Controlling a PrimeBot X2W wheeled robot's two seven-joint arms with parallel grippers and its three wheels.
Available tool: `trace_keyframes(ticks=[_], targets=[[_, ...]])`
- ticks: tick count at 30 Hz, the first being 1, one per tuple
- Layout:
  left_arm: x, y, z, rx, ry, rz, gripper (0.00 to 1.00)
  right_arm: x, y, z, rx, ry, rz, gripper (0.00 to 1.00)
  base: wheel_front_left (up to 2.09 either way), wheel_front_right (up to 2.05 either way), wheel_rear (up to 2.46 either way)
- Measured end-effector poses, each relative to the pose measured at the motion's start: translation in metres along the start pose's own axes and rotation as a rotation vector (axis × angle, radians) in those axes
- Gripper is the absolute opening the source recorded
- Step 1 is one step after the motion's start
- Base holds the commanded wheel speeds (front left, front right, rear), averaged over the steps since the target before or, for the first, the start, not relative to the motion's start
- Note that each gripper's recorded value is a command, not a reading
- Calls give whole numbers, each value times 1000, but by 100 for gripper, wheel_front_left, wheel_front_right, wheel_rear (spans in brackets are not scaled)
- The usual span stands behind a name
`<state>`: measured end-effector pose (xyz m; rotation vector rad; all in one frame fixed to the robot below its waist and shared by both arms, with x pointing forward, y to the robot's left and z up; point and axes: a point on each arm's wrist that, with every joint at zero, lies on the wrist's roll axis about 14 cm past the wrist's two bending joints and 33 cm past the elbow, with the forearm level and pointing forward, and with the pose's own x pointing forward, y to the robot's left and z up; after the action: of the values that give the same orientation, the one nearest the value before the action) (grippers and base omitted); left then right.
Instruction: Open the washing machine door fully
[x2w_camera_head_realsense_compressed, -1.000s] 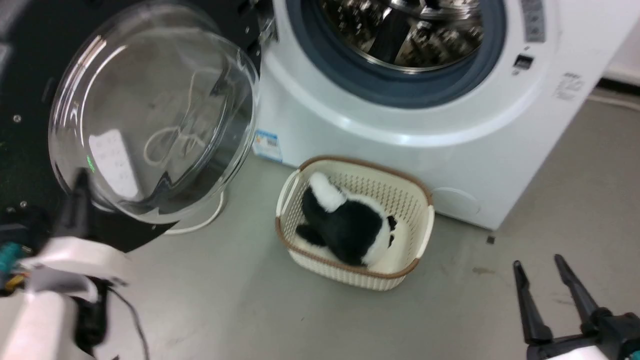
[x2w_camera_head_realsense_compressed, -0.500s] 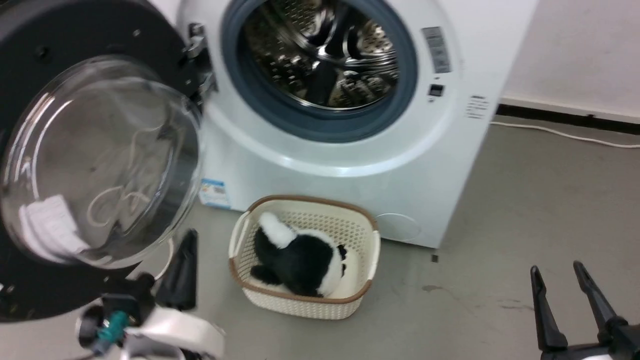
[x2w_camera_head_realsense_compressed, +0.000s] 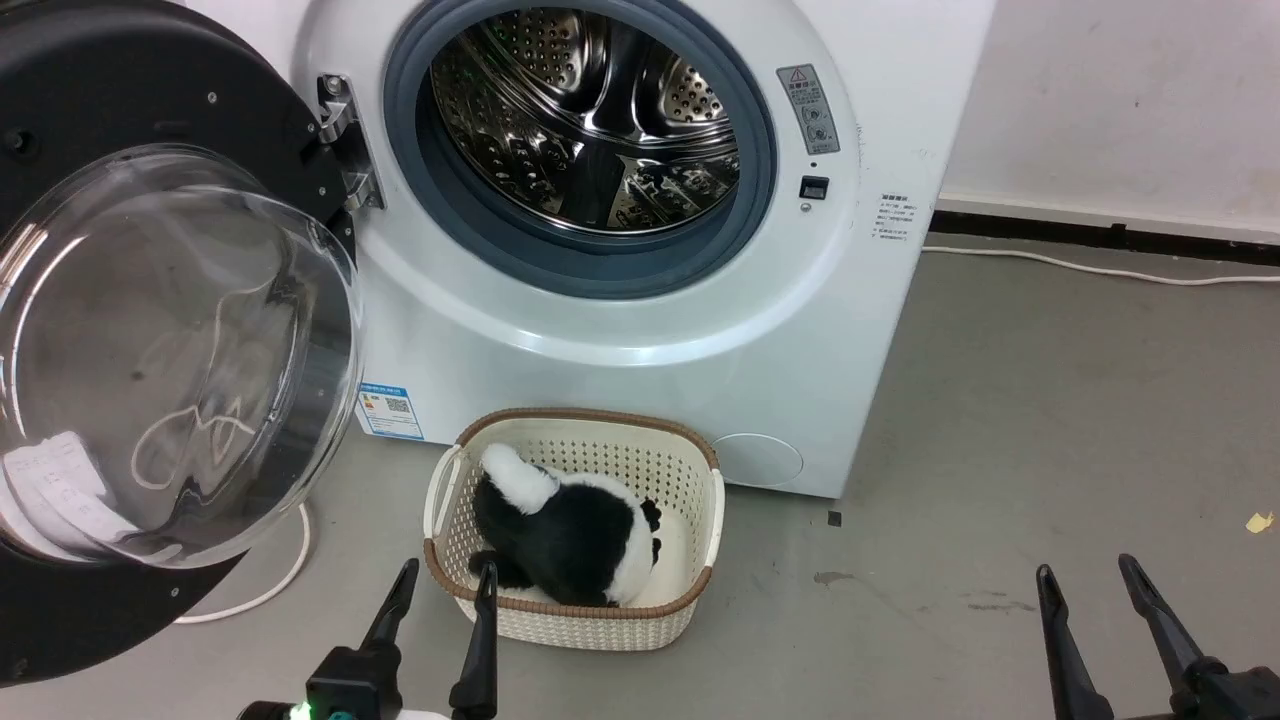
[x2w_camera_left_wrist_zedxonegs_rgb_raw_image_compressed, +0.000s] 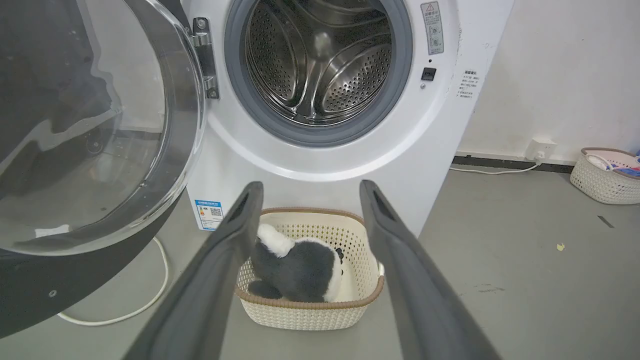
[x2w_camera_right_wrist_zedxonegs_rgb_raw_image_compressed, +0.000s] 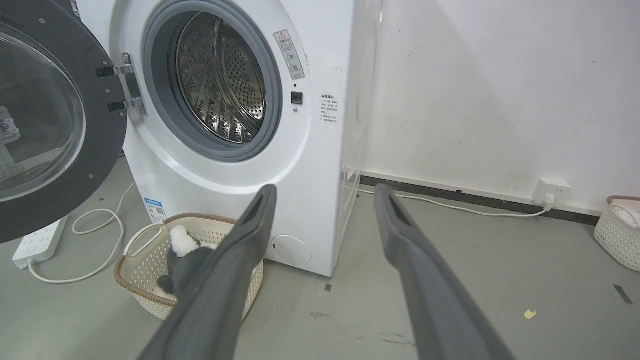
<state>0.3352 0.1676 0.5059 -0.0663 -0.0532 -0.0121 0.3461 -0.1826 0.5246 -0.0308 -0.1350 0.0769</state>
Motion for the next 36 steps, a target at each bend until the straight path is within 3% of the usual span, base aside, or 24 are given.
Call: trace_keyframes(ticks=[21, 22, 36], targets=[[-2, 2, -5, 26, 9, 4, 100, 1, 4, -1, 10, 3, 12, 100, 0, 0, 0], [-2, 1, -5, 27, 8, 2, 0, 1, 4, -1, 10, 3, 12, 0, 0, 0, 0], [1, 2, -5, 27, 18, -1, 0, 1, 4, -4, 9, 26, 12, 0, 0, 0, 0]])
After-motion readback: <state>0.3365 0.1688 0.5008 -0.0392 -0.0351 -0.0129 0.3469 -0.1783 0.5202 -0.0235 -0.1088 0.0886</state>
